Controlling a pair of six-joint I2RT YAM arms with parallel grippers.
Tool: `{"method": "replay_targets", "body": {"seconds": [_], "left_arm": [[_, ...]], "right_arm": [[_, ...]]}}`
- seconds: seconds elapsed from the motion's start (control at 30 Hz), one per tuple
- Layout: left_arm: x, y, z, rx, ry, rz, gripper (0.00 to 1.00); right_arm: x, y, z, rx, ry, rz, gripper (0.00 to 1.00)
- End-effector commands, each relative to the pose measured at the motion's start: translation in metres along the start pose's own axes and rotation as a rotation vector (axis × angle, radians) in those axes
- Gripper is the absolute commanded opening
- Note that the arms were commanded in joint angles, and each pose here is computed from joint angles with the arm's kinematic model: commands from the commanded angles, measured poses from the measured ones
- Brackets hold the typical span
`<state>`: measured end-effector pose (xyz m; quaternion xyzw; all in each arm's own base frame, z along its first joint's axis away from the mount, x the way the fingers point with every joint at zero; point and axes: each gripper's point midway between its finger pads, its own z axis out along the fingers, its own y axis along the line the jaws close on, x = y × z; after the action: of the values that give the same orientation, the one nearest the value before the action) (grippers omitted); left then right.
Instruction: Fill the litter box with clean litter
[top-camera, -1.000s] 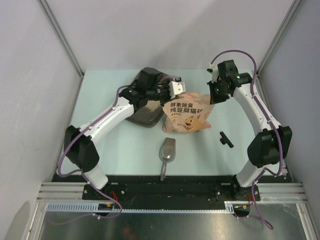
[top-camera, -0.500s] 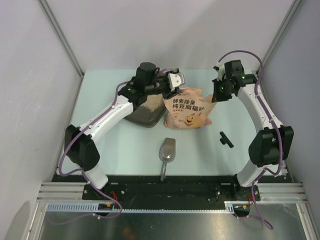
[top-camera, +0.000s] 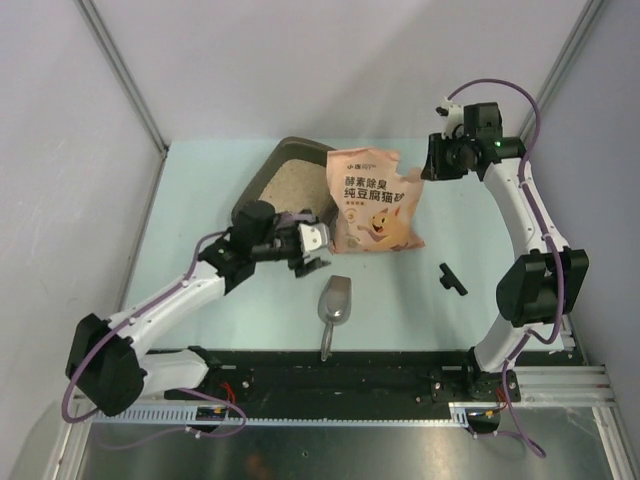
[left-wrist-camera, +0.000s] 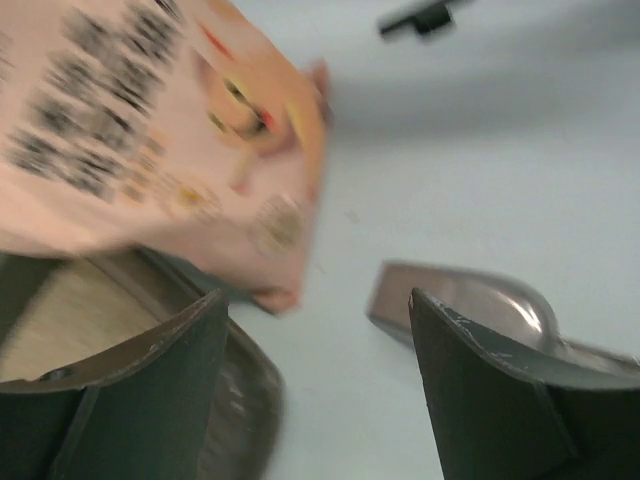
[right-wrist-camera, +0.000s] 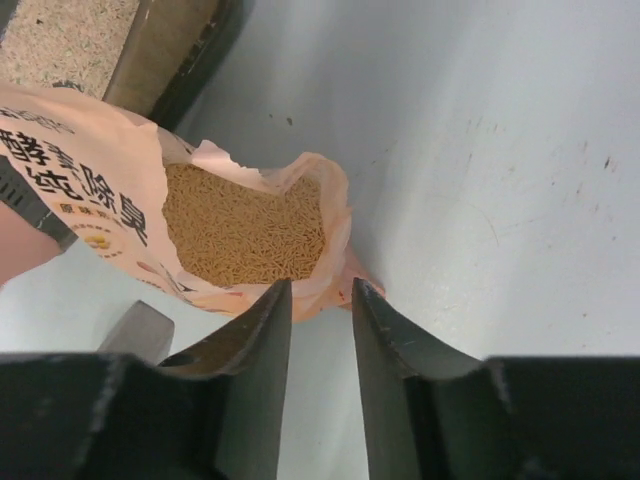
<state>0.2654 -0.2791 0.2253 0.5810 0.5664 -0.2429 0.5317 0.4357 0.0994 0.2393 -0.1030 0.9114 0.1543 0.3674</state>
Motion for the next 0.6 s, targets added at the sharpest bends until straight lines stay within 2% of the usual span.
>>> {"method": "replay_targets", "body": {"seconds": [0.0,0.07,0.2,0.4,0.43,0.57], "left_arm": [[0.036,-0.033,0.008,0.097,0.058,0.009,0.79],[0.046,-0.051,0.011,0.134,0.076,-0.064,0.82],[0.052,-0.078,0.014,0.165,0.113,-0.267,0.97],[0.081,-0.109,0.031,0.107,0.282,-0.607,1.00],[0.083,-0.120,0.034,0.112,0.313,-0.635,1.00],[0.107,-0.138,0.037,-0.001,0.464,-0.709,1.00]], "right_arm": [[-0.029,0.008,-0.015,-0.030,-0.097,-0.053,0.39],[-0.036,0.009,-0.020,-0.030,-0.115,-0.067,0.48],[-0.053,0.006,-0.040,-0.004,-0.179,-0.083,0.62],[-0.058,0.001,-0.073,0.074,-0.245,-0.145,0.80],[-0.056,-0.001,-0.077,0.088,-0.249,-0.151,0.84],[-0.037,-0.008,-0.080,0.128,-0.226,-0.156,0.88]]}}
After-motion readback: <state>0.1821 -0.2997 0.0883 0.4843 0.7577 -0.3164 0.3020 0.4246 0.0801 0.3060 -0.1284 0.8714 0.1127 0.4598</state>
